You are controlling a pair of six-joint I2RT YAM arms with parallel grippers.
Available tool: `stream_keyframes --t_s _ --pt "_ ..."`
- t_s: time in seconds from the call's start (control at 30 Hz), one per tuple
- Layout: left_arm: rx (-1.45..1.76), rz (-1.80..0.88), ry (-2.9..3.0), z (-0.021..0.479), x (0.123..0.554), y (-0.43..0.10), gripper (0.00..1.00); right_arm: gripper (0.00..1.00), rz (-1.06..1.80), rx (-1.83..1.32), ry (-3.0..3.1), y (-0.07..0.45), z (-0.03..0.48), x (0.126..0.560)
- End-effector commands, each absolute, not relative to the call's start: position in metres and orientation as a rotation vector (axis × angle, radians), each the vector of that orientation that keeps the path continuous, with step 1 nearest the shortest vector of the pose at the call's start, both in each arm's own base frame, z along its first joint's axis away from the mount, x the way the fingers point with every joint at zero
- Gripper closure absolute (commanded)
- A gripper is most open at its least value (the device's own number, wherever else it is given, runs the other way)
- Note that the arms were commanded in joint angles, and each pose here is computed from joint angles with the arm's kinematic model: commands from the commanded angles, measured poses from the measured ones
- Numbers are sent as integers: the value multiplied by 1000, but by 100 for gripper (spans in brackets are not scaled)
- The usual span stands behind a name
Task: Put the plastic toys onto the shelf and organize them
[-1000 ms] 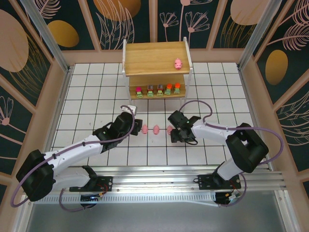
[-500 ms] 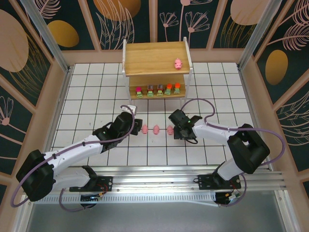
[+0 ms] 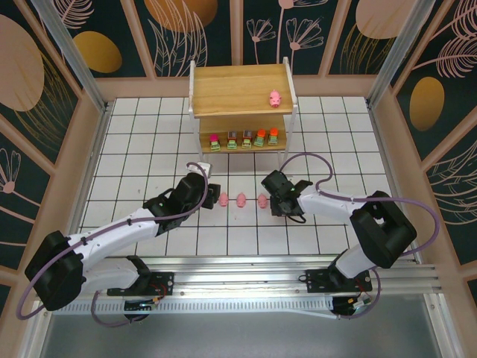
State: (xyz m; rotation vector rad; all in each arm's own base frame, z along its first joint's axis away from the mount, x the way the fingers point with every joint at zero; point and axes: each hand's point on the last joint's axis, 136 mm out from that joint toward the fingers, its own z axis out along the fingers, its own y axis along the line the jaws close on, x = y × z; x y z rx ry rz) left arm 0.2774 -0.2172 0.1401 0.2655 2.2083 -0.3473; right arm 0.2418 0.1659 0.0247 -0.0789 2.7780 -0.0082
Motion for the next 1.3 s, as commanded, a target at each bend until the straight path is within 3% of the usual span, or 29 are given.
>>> stream_keyframes --t_s 0.0,0.17,0.33,0.9,1.27 --pt "264 -359 2207 138 280 -218 53 61 -21 -83 2760 162 25 243" --pt "266 -360 2210 136 279 -219 53 70 -14 -94 2746 164 30 245" --pt "275 -369 2219 132 278 -221 52 71 3 -80 2671 167 63 250" --pt "311 -376 2160 139 280 -224 50 74 108 -72 2347 209 258 266" --pt "274 -319 2129 143 284 -216 50 72 87 -65 2179 232 369 316"
